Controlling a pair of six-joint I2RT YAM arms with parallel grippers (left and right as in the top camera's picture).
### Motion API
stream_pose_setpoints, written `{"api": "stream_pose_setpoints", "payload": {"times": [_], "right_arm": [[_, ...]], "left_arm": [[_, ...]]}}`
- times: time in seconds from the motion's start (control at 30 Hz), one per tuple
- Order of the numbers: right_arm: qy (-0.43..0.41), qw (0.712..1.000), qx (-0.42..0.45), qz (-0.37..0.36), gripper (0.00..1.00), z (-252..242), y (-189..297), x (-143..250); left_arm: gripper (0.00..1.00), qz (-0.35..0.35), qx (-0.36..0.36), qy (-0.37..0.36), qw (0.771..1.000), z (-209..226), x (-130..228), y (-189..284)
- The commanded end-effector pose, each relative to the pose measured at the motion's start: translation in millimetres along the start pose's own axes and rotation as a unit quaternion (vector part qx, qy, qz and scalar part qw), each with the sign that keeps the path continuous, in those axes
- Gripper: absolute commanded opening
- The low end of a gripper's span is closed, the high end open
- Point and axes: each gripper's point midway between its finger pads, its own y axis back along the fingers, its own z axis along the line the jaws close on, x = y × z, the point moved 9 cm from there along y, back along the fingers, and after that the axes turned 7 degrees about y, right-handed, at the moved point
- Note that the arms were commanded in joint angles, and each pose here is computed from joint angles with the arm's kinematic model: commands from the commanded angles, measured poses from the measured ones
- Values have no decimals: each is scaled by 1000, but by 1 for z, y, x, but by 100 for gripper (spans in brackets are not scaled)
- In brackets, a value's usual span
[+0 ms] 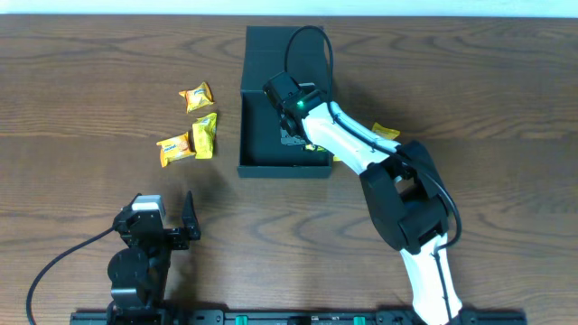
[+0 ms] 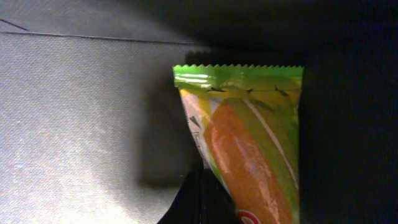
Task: Pack container
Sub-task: 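Open the right gripper to release the packet inside the box, then move the right gripper to the Julie's Peanut Butter packet right of box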
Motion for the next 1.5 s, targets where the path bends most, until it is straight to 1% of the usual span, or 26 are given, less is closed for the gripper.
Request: {"api": "stream_pose_setpoints", "payload": {"times": [0.0, 0.2, 0.37, 0.5, 0.67, 0.73, 0.8, 0.9, 1.0, 1.1, 1.2, 1.3, 1.37, 1.47], "right_arm": [[6, 999, 32, -10, 2, -9, -3, -6], [14, 999, 32, -9, 2, -8, -3, -5], [9, 1000, -13, -9, 1, -1, 7, -14], [-2, 998, -46, -43, 1, 3, 37, -36], [-15, 994, -62, -89, 1, 0, 77, -60], [-16, 994, -56, -91, 1, -7, 102, -64], [-26, 995, -27, -89, 1, -22, 120, -63], [-88, 994, 12, -65, 1, -64, 139, -58], [-140, 989, 27, -29, 1, -111, 142, -55], [-167, 986, 13, 16, 2, -155, 135, -51], [-180, 982, -17, 62, 2, -184, 119, -41], [-206, 972, -30, 112, 2, -196, 90, -20], [-205, 970, -40, 128, 1, -191, 78, -12], [-214, 965, -29, 149, 2, -181, 69, 0]], "left_arm": [[96, 20, -10, 3, 1000, 3, 9, -2], [95, 20, -10, 3, 1000, 3, 9, -2], [95, 20, -10, 3, 1000, 3, 9, -2], [95, 20, -10, 3, 1000, 3, 9, -2], [95, 20, -10, 3, 1000, 3, 9, -2], [96, 20, -10, 3, 1000, 3, 9, -2], [96, 20, -10, 3, 1000, 3, 10, -2], [96, 20, -10, 3, 1000, 3, 9, -2], [95, 20, -10, 3, 1000, 3, 9, -2], [96, 20, -10, 3, 1000, 3, 9, -2], [96, 20, -10, 3, 1000, 3, 10, -2], [95, 20, -10, 3, 1000, 3, 9, -2], [96, 20, -10, 3, 1000, 3, 9, -2], [95, 20, -10, 3, 1000, 3, 10, -2]]}}
